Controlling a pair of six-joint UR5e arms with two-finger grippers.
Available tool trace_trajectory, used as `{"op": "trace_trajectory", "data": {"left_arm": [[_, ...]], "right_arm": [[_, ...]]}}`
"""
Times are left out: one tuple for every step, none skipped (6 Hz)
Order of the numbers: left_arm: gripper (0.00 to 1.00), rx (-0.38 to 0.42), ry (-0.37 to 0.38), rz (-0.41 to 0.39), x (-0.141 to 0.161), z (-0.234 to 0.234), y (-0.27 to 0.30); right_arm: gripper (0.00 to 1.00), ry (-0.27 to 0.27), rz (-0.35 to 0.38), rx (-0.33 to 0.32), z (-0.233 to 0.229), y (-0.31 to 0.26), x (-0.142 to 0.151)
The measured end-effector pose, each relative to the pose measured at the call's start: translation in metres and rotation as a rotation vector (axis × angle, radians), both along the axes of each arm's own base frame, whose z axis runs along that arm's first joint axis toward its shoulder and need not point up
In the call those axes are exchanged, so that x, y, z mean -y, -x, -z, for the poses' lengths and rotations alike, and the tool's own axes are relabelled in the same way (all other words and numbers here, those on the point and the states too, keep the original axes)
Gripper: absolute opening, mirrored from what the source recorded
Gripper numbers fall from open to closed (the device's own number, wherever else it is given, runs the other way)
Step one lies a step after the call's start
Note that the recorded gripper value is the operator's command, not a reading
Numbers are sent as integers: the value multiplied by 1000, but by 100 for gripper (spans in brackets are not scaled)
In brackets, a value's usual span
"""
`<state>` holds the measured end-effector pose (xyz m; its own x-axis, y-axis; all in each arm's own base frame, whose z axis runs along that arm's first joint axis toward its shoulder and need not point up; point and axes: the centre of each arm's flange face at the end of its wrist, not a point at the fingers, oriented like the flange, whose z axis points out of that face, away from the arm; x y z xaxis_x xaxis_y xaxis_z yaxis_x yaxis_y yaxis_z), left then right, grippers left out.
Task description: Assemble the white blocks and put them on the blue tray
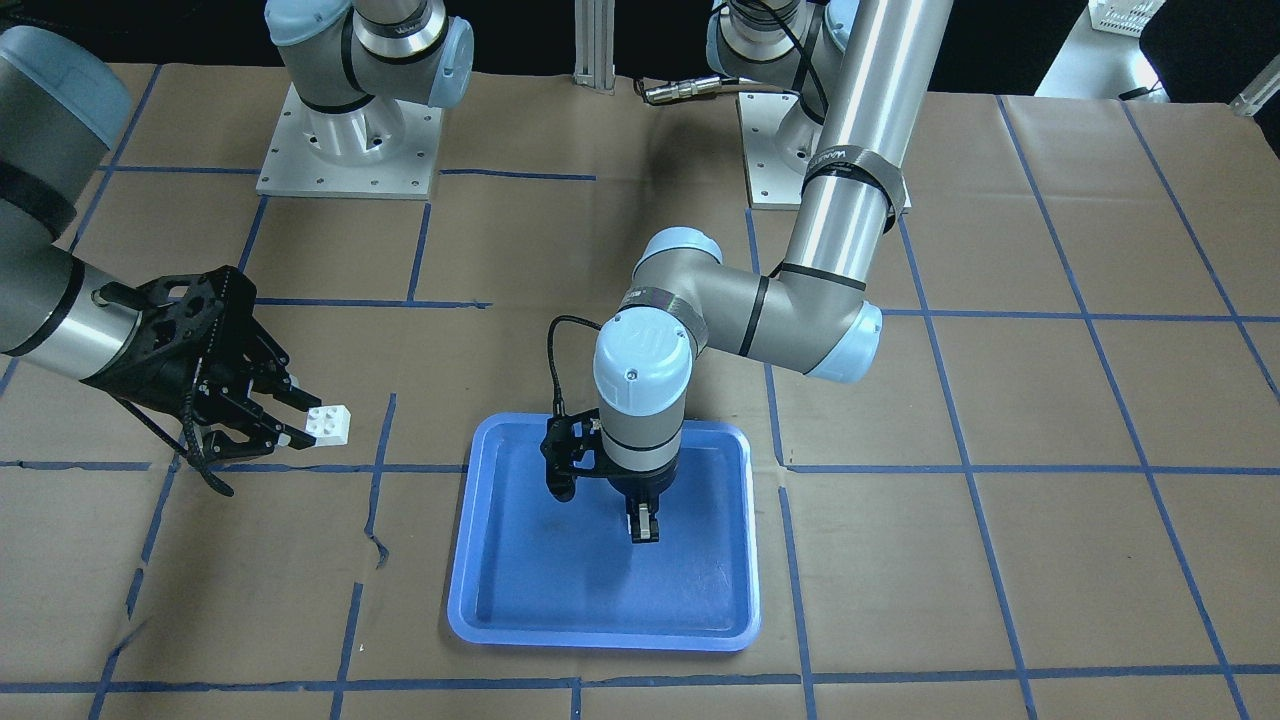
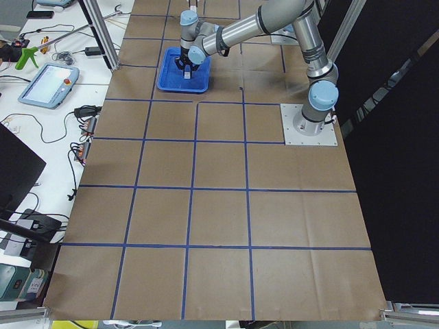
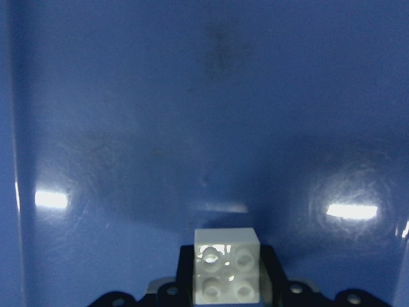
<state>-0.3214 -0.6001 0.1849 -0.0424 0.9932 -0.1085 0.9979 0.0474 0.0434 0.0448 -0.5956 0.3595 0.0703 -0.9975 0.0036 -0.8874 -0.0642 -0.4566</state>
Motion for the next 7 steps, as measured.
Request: {"op": "trace_trajectory", "data": {"left_arm": [[78,-2,-3,-12,-2,1,0],[79,-2,-7,-38,-4,3,-2],[79,-1,-4,-65,-5,0,-3],[80,-2,-2,-91,-3,-7,-8],[80,0,-16,-128,0,-29,-23],[80,6,-47,-196,-3,-71,-50],[80,5,-63,-295,-10,-116,-82]], "right_arm": [[23,-4,3,2,1,-2,0],[23,-11,10,4,6,-2,-1],[23,-10,21,5,15,-3,-3],[23,-7,54,-1,23,-5,-3],[23,-15,96,-6,33,-7,0],[23,-15,118,-10,42,-23,5],[23,-7,131,-15,48,-52,10]]}}
